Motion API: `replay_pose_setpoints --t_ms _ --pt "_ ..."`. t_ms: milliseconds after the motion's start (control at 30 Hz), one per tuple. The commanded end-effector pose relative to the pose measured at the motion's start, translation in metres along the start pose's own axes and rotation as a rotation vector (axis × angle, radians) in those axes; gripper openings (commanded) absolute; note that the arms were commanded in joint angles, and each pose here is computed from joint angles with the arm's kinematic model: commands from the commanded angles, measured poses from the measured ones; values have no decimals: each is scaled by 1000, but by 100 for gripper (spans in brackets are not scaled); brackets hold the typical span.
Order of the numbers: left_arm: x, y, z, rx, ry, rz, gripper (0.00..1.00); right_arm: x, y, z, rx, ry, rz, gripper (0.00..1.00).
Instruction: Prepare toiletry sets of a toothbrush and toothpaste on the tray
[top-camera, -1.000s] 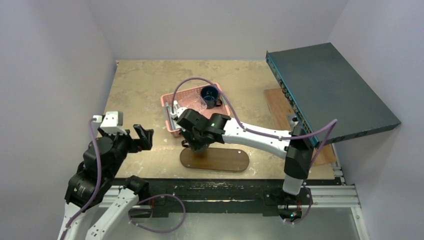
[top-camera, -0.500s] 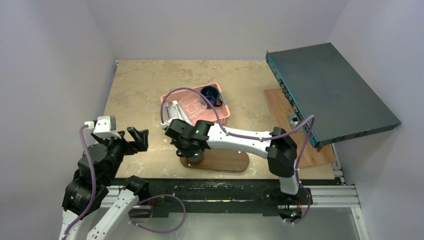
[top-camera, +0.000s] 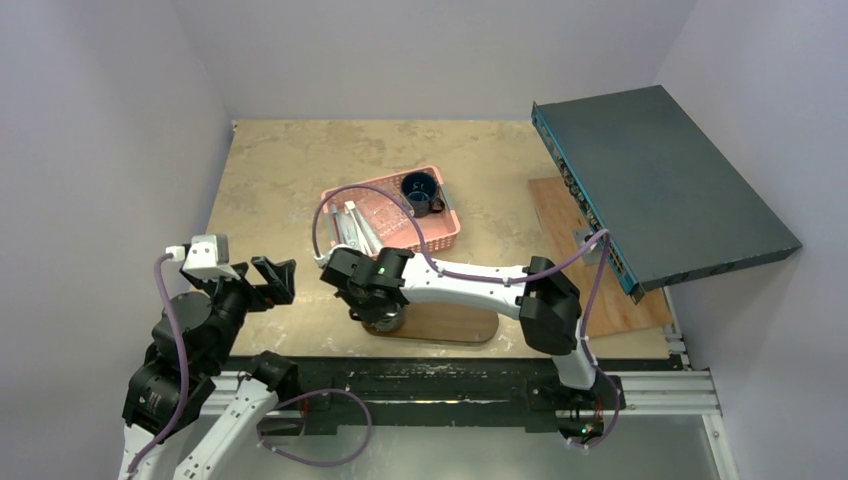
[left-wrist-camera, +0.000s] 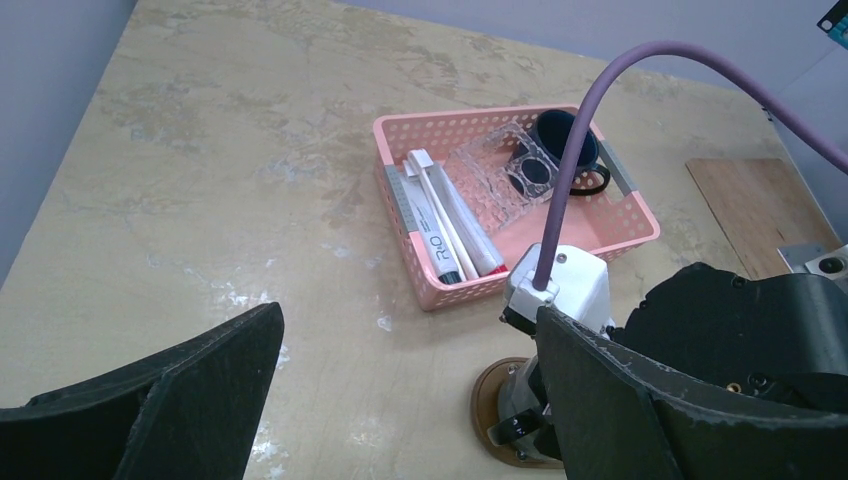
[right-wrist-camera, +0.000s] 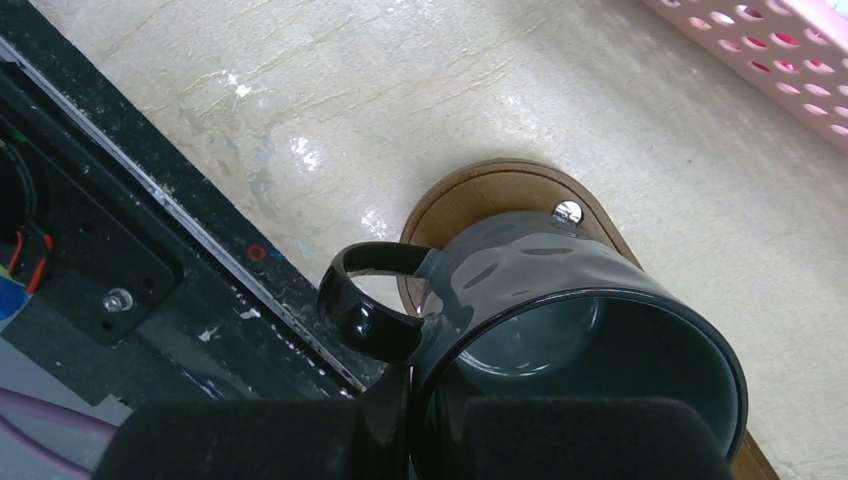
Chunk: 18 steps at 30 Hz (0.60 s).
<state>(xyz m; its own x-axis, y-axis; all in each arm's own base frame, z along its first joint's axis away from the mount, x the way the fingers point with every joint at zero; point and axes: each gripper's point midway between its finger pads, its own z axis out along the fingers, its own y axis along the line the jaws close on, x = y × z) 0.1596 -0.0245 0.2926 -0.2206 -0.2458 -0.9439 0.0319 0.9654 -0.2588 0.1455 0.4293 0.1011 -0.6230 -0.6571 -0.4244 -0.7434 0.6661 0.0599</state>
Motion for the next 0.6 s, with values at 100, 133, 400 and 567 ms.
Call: replay_pose_setpoints --t_ms 100,133,400,567 --pt "-10 -2 1 5 -44 -23 96 -25 11 -18 -12 -83 15 0" --pt "-10 -2 1 4 -44 -23 96 -25 12 -19 -12 -85 15 0" --pt "-9 -3 2 7 -41 -22 96 -28 12 -17 2 -86 13 0" --pt "-9 -3 2 8 -39 -22 96 -29 14 -14 6 -81 8 0"
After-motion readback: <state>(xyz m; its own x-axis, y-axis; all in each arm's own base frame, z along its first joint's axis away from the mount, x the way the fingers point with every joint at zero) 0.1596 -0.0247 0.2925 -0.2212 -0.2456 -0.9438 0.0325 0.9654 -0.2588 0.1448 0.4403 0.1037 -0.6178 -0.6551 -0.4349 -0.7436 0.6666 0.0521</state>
